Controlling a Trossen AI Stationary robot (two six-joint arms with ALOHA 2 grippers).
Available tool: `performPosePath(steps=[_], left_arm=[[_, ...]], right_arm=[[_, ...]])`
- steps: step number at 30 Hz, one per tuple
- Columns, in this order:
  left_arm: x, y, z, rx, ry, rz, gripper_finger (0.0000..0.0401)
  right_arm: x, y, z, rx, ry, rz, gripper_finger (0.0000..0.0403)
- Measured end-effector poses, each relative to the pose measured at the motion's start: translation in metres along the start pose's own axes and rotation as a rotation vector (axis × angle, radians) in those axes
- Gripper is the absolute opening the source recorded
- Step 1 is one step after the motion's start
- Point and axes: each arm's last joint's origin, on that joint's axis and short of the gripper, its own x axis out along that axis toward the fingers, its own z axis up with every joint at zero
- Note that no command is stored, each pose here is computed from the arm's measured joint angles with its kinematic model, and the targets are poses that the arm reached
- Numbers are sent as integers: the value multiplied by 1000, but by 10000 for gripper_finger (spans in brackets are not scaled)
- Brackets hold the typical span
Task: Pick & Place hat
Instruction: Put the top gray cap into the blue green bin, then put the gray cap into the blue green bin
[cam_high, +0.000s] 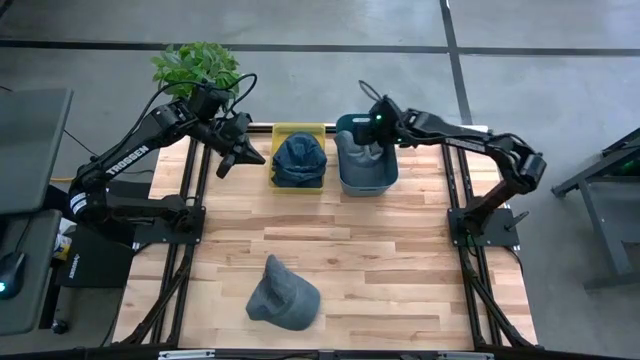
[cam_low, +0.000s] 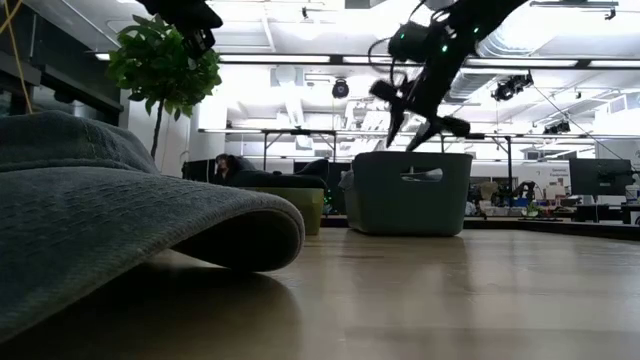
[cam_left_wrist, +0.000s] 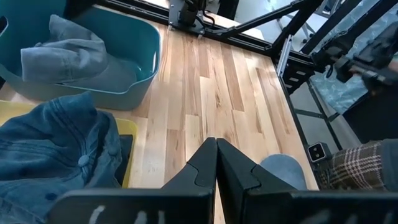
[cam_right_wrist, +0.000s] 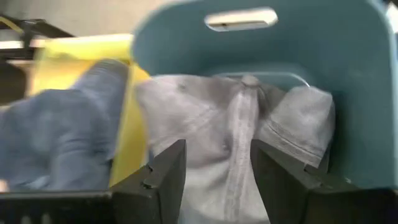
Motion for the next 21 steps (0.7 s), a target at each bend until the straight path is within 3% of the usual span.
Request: performPosePath(steps=[10, 21], left_arm=[[-4, -5, -3, 1, 10, 0, 1], [-18, -23, -13, -18, 35, -8, 1]], right_arm=[[-69, 10, 0, -140, -144, 161, 170], [-130, 23, -31, -303, -263, 285, 168]])
